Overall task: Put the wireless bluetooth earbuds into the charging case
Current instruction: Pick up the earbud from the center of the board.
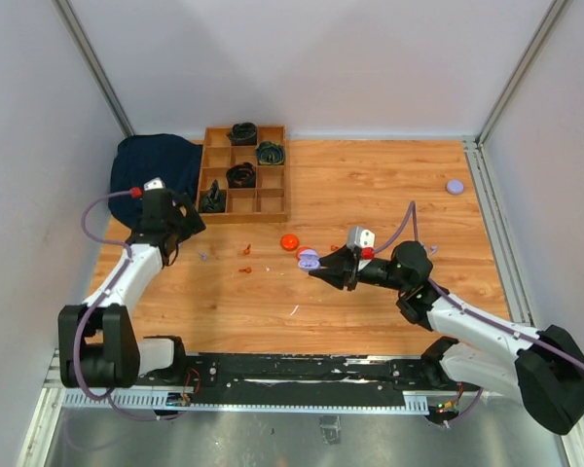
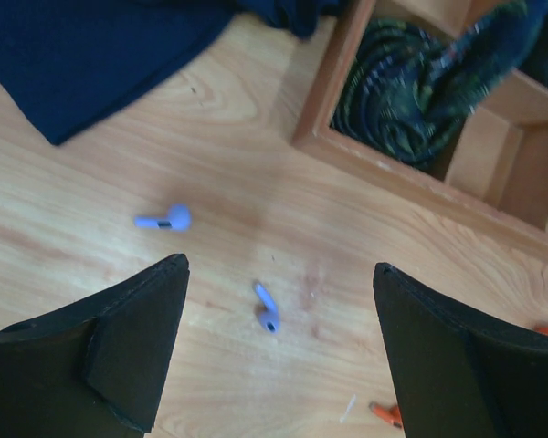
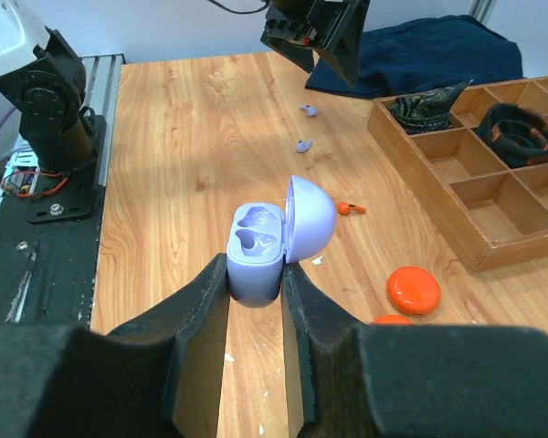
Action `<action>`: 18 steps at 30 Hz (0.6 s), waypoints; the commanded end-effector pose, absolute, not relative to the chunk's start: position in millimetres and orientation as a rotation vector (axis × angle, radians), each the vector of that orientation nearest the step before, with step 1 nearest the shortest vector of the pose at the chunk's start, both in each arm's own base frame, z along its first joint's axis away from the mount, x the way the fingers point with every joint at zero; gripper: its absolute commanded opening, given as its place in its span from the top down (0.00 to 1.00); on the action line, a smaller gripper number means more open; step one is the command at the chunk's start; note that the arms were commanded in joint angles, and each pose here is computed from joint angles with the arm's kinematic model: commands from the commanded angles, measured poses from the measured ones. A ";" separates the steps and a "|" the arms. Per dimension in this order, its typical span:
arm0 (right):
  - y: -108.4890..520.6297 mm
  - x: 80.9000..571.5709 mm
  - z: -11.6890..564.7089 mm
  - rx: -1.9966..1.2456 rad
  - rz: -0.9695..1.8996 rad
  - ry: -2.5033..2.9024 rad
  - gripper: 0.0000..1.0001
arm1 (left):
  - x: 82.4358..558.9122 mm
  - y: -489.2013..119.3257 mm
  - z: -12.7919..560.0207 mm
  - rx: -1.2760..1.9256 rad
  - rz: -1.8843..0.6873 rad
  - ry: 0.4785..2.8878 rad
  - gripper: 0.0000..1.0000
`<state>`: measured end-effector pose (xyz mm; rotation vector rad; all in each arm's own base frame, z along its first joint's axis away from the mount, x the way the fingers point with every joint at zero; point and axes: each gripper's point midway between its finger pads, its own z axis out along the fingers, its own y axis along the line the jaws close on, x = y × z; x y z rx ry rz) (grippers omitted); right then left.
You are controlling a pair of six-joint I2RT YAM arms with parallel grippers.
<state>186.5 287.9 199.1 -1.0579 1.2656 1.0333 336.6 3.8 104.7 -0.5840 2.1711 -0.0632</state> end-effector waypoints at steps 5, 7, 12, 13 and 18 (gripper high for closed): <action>278.2 195.9 209.2 -1.025 0.940 1.220 0.91 | 369.0 31.4 91.7 -0.478 -0.064 2.287 0.13; 277.3 195.5 210.5 -1.025 0.934 1.218 0.91 | 379.8 36.6 75.7 -0.462 -0.083 2.349 0.15; 277.2 194.7 211.1 -1.028 0.935 1.217 0.91 | 385.3 45.4 58.2 -0.458 -0.044 2.392 0.16; 276.9 194.9 210.8 -1.027 0.934 1.219 0.91 | 384.8 46.5 55.0 -0.457 -0.039 2.402 0.16; 277.1 194.5 210.2 -1.031 0.935 1.220 0.91 | 376.2 46.1 35.7 -0.463 -0.034 2.470 0.16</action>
